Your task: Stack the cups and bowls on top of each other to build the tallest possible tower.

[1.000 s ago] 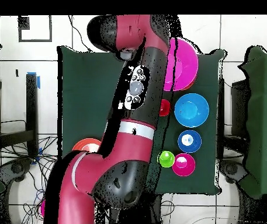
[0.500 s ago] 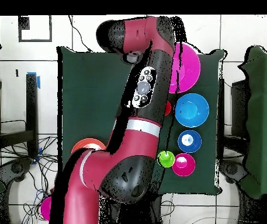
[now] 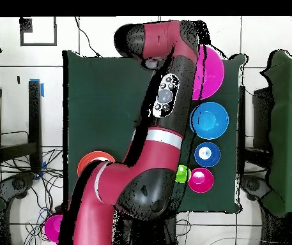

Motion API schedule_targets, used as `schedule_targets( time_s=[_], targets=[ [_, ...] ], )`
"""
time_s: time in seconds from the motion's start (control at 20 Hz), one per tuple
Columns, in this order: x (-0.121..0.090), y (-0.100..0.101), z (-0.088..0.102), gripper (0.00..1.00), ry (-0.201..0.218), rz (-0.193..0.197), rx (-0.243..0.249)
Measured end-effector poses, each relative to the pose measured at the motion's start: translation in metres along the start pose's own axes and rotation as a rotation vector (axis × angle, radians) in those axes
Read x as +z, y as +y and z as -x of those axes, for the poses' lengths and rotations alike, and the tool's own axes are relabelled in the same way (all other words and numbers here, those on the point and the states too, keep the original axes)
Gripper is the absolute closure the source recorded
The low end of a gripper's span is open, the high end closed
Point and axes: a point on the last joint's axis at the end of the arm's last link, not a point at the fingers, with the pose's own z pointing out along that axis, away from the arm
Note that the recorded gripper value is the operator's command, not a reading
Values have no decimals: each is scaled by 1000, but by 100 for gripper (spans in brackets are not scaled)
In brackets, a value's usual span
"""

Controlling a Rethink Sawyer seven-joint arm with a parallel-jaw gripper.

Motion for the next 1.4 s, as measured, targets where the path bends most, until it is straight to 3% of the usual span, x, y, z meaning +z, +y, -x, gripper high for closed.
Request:
schedule_targets(
  time_s=[0.65, 1.4],
  targets=[
    [-3, -3, 3, 100, -15, -15, -45],
    [-6, -31, -3, 100, -106, -133, -82]
  ],
)
